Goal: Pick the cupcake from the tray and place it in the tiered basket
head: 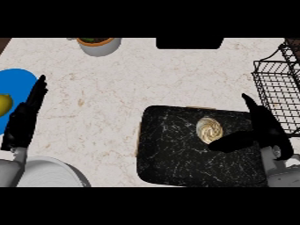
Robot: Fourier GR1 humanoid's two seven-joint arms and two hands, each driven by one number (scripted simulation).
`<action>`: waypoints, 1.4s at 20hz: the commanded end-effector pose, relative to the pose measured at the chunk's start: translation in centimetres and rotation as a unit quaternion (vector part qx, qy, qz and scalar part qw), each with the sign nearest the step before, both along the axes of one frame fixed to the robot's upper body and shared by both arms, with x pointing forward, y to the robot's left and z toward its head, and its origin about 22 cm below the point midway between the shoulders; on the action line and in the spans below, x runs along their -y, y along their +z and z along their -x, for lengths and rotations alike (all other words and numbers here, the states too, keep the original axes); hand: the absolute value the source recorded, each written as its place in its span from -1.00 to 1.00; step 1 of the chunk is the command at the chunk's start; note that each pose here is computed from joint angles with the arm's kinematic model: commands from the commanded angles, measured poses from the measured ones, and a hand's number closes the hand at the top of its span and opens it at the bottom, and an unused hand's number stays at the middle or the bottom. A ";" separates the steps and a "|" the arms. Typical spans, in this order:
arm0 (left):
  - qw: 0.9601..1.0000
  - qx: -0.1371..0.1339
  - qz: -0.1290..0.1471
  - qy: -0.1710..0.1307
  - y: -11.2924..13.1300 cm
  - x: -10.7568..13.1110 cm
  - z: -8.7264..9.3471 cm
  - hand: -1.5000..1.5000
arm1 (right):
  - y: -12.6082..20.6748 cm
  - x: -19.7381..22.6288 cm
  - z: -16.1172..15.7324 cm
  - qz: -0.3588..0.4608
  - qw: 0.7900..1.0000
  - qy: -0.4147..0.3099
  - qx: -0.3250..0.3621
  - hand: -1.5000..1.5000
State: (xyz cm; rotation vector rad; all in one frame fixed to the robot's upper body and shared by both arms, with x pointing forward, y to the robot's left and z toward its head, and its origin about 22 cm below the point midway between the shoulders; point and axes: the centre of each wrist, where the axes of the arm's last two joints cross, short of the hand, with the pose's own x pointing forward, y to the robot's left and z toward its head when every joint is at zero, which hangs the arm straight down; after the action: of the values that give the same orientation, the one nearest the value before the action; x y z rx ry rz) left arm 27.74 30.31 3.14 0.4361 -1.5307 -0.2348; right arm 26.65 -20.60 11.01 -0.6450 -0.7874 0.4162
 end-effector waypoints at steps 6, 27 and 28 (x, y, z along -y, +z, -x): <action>1.000 0.004 -0.010 0.002 1.2 0.9 -0.3 0.00 | 0.4 -1.8 -0.6 0.068 0.994 -0.055 -0.071 -1.00; 1.000 -0.003 0.002 0.001 0.0 0.9 0.5 0.00 | -2.8 -3.6 -1.4 0.051 0.989 -0.075 -0.118 -1.00; 1.000 0.002 -0.001 -0.002 0.4 1.3 -0.4 0.00 | -3.4 -3.1 -1.1 0.054 0.989 -0.067 -0.121 -1.00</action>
State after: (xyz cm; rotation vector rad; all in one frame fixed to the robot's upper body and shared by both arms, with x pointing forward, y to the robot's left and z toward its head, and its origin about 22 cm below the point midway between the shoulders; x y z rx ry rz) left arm 27.85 29.66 3.22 0.4361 -1.5307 -0.2292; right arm 27.49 -17.13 7.63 -0.7021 -0.6935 0.4469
